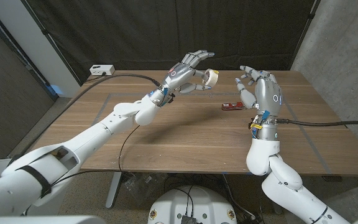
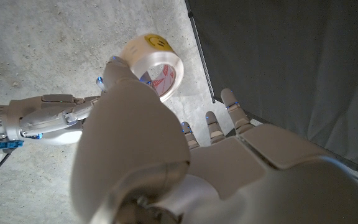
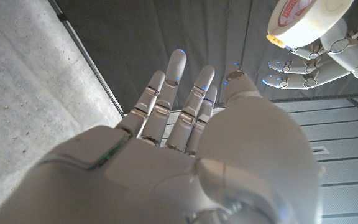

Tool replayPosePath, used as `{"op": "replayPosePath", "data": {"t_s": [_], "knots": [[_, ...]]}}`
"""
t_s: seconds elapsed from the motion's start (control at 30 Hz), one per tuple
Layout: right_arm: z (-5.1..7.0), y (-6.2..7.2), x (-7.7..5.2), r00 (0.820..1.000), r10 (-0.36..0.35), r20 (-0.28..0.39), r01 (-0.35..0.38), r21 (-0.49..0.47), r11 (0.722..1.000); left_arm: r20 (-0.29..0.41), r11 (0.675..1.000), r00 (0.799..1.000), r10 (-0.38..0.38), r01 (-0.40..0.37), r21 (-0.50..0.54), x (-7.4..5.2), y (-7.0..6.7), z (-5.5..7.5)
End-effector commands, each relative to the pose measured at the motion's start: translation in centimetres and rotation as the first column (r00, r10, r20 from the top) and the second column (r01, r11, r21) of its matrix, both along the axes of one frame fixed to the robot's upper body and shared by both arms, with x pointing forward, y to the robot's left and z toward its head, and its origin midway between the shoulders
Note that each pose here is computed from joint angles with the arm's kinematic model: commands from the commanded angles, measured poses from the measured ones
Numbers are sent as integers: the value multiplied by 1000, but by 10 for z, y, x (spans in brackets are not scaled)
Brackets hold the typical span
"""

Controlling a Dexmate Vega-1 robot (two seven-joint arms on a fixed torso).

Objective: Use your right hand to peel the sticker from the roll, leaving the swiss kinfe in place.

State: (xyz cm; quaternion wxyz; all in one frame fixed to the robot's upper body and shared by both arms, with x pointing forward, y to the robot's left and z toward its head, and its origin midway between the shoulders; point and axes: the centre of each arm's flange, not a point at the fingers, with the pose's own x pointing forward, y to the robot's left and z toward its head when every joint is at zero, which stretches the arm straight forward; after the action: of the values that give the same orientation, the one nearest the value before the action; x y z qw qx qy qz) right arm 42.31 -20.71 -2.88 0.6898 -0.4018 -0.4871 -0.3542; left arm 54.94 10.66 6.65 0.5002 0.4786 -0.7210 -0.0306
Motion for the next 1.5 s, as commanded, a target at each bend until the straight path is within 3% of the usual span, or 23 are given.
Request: {"op": "replayPosePath", "data": {"t_s": [0.03, 0.33, 0.87, 1.5], "knots": [[1, 3, -2, 985, -165, -46, 164, -37, 986, -3, 997, 1000, -25, 25, 75, -7, -10, 7], [2, 4, -2, 980, -173, -94, 166, -80, 983, 26, 996, 999, -45, 43, 80, -12, -16, 8], [4, 10, -9, 984, -170, -50, 165, -95, 982, -15, 995, 999, -33, 34, 89, -6, -16, 8], [5, 22, -5, 990, -137, -43, 133, -97, 986, -39, 991, 998, -38, 43, 126, -3, -24, 11]]}}
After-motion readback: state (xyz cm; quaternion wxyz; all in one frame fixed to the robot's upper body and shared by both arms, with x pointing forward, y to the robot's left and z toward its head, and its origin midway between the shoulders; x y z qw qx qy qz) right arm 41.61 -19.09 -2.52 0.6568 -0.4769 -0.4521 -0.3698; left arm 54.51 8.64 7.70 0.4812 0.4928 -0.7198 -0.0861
